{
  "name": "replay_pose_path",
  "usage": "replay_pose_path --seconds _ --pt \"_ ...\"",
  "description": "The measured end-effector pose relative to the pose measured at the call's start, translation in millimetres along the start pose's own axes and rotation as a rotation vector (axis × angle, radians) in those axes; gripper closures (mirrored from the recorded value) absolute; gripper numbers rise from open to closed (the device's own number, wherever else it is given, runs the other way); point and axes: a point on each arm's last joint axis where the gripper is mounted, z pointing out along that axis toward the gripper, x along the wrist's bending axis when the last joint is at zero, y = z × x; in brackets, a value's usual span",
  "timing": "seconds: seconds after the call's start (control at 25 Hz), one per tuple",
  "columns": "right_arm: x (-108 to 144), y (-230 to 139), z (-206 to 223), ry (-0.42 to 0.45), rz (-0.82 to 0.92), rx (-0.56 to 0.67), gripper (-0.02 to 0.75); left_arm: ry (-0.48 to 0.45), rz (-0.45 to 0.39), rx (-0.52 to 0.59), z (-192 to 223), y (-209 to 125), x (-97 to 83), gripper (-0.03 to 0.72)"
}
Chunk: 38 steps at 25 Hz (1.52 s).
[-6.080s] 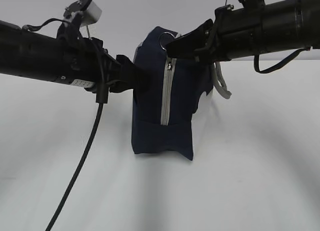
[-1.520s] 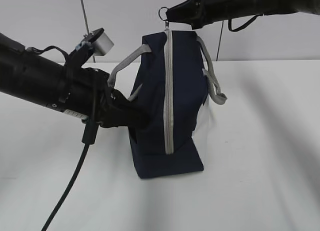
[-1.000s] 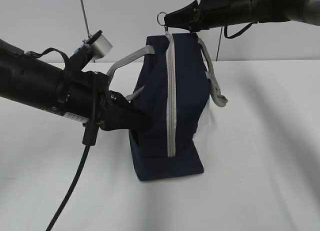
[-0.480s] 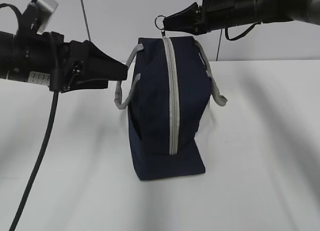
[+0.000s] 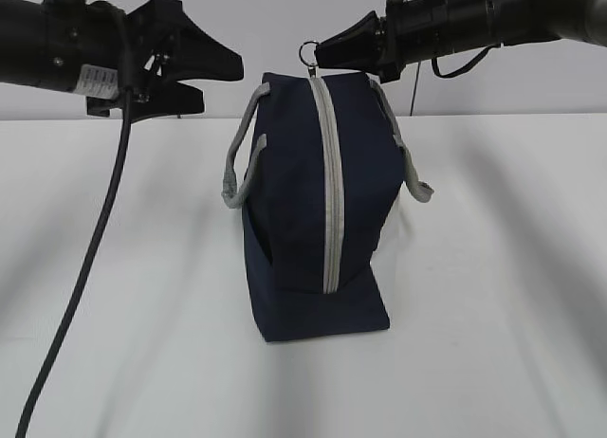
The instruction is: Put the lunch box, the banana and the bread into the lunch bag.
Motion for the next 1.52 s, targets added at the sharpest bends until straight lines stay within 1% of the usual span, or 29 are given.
replay_pose_path --seconds 0.16,0.36,0.52,0.8,0.96,1.08,1.16,1.32,1.52 --pt "-0.5 2.2 -0.4 0.004 -0.035 -0.001 0.738 0.006 -0.038 0.010 13.9 7.1 10.1 0.169" --pt "-3.8 14.8 -3.6 -0.008 -0.082 -0.014 0.738 0.014 -0.057 0.026 29.1 11.0 21.9 0.182" --pt "-4.5 17.7 -4.6 -0.008 -0.103 -0.004 0.738 0.002 -0.043 0.013 36.7 21.6 19.8 0.186" --pt "-3.7 12.8 -4.9 0.006 -0.131 0.059 0.738 -0.026 -0.065 0.010 58.9 38.9 18.0 0.188" --pt "-4.0 12.2 -5.9 0.006 -0.132 0.062 0.738 0.005 -0.083 0.057 72.1 40.7 20.6 0.188" --pt "-4.5 11.4 -6.9 0.005 -0.133 0.067 0.738 0.034 -0.077 0.068 77.2 41.3 24.4 0.193" --pt "-5.2 10.6 -7.8 0.001 -0.137 0.073 0.738 0.041 -0.074 0.058 77.6 42.5 24.0 0.215" --pt "-6.7 9.8 -7.9 -0.014 -0.146 0.082 0.738 0.051 -0.081 0.048 79.9 42.6 26.2 0.300" --pt "-7.8 9.7 -7.9 -0.026 -0.164 0.085 0.738 0.043 -0.121 0.048 86.8 39.9 31.5 0.366"
